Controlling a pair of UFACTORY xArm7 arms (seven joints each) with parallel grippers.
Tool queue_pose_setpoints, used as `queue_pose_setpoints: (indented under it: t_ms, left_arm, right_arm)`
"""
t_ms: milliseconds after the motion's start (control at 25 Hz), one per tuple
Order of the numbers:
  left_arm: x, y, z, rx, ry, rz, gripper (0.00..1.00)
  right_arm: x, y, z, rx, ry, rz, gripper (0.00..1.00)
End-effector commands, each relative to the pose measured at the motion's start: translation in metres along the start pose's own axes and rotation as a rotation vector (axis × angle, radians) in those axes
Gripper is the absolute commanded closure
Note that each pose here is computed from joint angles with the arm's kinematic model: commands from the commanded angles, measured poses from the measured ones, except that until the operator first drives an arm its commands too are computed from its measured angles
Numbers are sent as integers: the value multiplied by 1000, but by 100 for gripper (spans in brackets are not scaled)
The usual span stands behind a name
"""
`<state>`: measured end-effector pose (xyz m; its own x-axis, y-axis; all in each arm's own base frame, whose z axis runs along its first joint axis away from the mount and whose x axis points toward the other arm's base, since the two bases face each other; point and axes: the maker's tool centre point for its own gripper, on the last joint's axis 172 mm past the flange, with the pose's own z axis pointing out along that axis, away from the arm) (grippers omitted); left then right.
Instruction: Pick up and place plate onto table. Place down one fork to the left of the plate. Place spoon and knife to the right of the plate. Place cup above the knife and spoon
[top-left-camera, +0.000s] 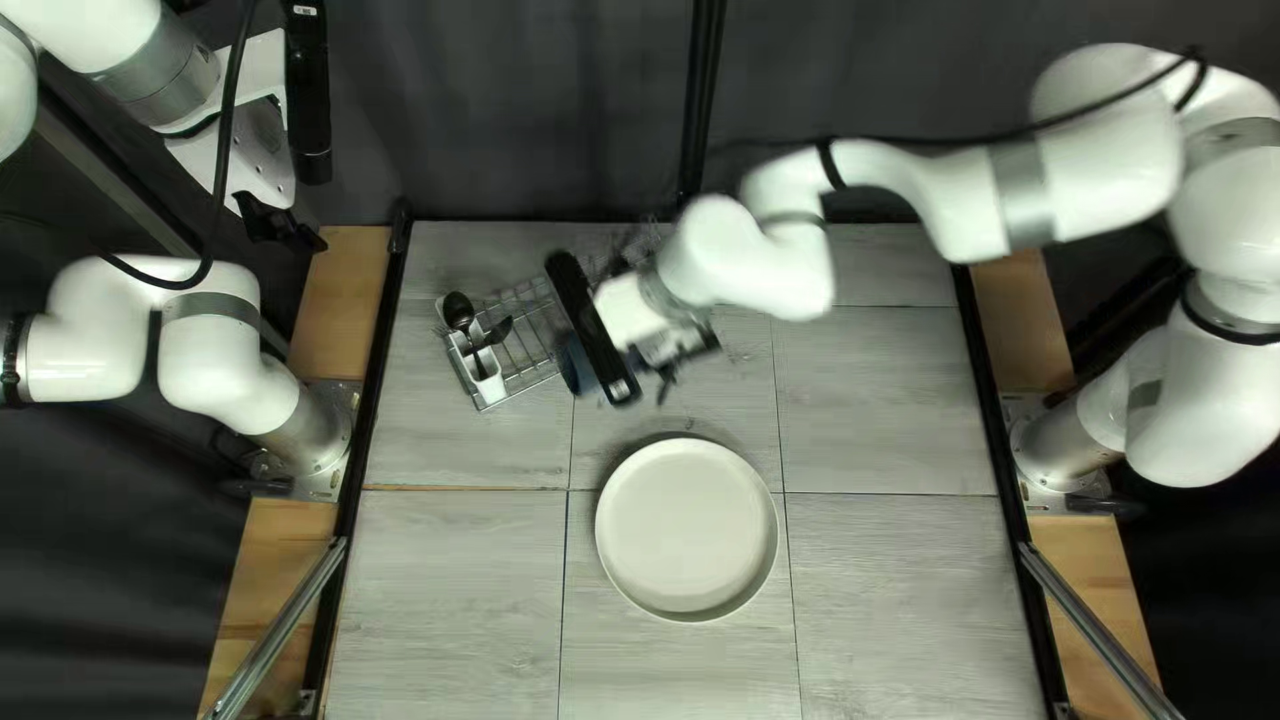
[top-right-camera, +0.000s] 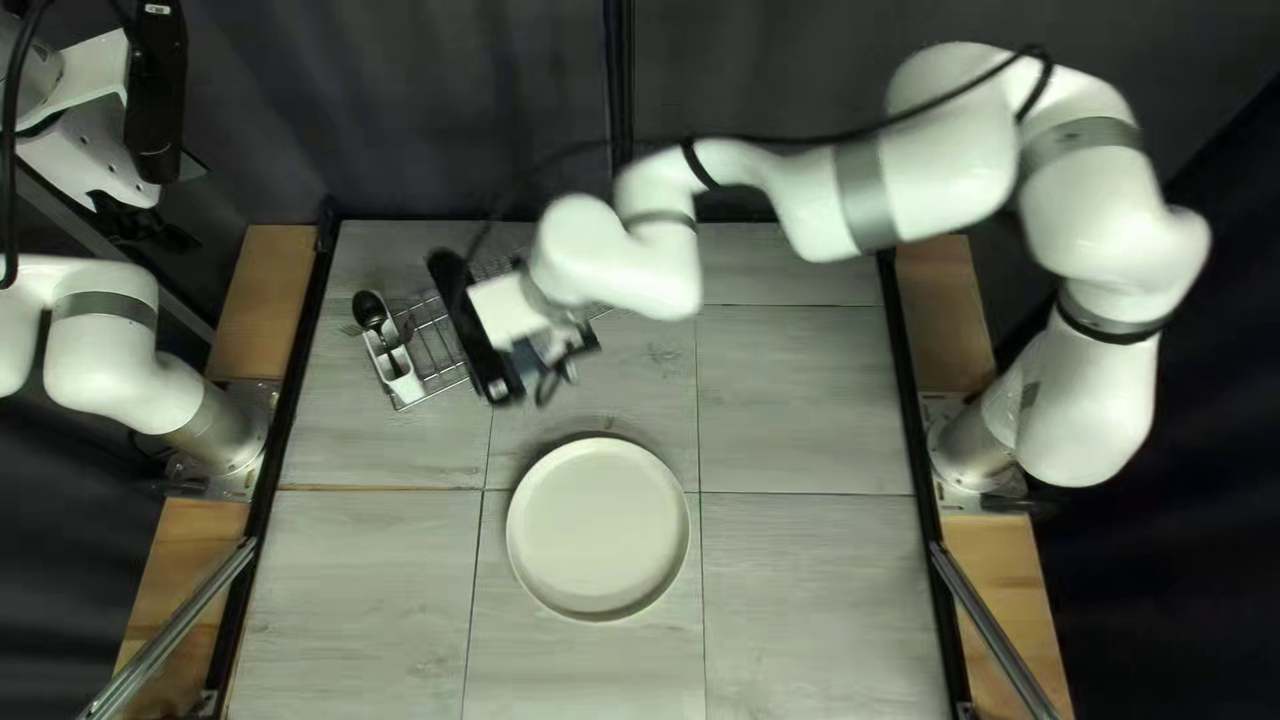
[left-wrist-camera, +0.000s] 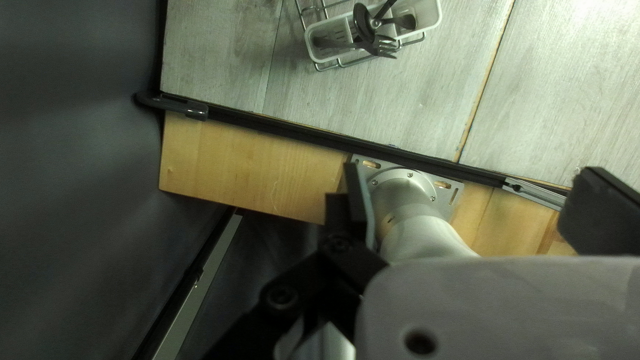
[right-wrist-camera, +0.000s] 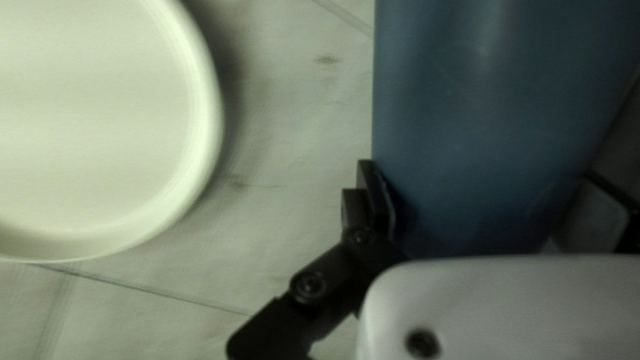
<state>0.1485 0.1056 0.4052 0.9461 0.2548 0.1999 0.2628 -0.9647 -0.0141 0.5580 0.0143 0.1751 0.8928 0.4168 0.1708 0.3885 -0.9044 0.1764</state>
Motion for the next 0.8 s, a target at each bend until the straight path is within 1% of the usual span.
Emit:
queue_pose_setpoints:
  t_ms: [40, 160, 240, 280, 320, 360, 600, 800]
  left_arm:
    - [0, 0, 0, 0, 0, 0, 0]
    - [0, 0, 0, 0, 0, 0, 0]
    - [0, 0, 0, 0, 0, 0, 0]
    - [0, 0, 0, 0, 0, 0, 0]
    - [0, 0, 0, 0, 0, 0, 0]
    - [0, 0, 0, 0, 0, 0, 0]
    - [0, 0, 0, 0, 0, 0, 0]
    - [0, 0, 0, 0, 0, 0, 0]
  right_arm:
    - [-5, -57, 11, 25, 6, 71, 100]
    - [-10, -96, 28, 41, -8, 112, 100]
    - [-10, -109, 33, 50, -15, 121, 100]
    - [-6, -122, 41, 54, -24, 126, 100]
    - [-6, -125, 44, 56, -27, 127, 100]
    - [-4, -134, 55, 61, -35, 127, 100]
    - [-6, -142, 84, 89, -34, 127, 100]
    - [-10, -140, 94, 96, -25, 118, 100]
